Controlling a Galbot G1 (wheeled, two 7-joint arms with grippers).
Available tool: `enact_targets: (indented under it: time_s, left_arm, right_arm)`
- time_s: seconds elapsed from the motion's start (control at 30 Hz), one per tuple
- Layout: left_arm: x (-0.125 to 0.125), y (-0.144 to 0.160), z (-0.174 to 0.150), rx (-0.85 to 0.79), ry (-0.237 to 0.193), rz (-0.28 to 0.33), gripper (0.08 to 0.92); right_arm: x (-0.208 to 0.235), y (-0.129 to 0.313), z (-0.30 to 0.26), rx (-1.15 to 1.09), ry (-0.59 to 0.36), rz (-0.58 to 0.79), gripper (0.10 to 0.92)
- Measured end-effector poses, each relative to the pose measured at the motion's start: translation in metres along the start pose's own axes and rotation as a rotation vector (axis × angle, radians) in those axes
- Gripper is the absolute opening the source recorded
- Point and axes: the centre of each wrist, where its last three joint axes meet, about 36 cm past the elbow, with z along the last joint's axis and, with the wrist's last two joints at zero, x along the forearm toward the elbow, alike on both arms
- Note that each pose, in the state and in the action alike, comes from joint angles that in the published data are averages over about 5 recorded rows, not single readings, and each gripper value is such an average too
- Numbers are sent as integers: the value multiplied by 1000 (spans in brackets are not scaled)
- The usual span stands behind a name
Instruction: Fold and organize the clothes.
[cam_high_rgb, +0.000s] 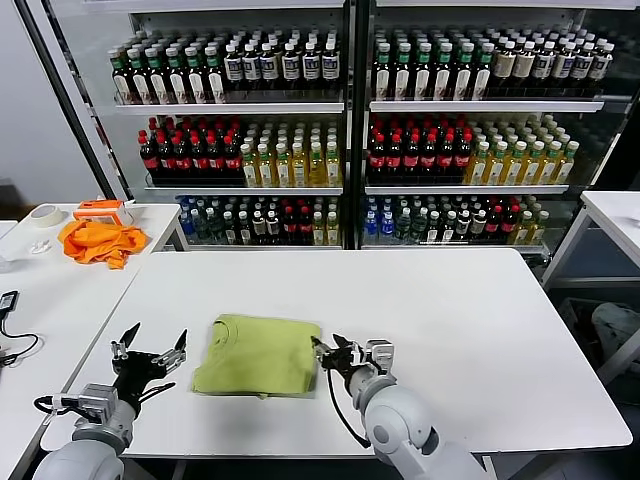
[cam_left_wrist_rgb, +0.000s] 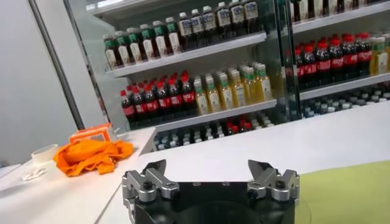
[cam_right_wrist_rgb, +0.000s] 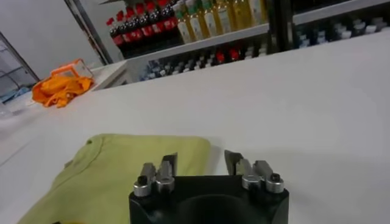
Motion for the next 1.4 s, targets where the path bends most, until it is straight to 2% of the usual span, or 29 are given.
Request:
enact_targets:
  time_s: [0.13, 0.23, 0.47, 0.6, 1.07, 1.3, 1.4]
  left_arm:
    - [-2, 3, 1, -5, 1, -5, 822]
    - [-3, 3, 3, -6, 3, -8, 823]
    - [-6, 4, 6, -6, 12, -16, 822]
    - [-6, 4, 7, -5, 14, -17, 823]
    - [-4, 1, 13, 0, 32, -29, 823]
    - [-6, 0, 12, -5, 28, -23, 823]
    - [-7, -1, 12, -6, 29, -20, 823]
  right_arm:
    - [-8, 5, 6, -8, 26, -1, 748]
    - [-13, 9, 9, -12, 40, -5, 805]
    - [-21, 16, 12, -21, 61, -19, 814]
    - [-22, 20, 15, -23, 71, -24, 733]
    - [-27, 27, 21, -34, 89, -13, 343]
    - [-25, 21, 13, 5, 48, 10, 143]
    - [-21, 16, 2, 17, 12, 21, 106]
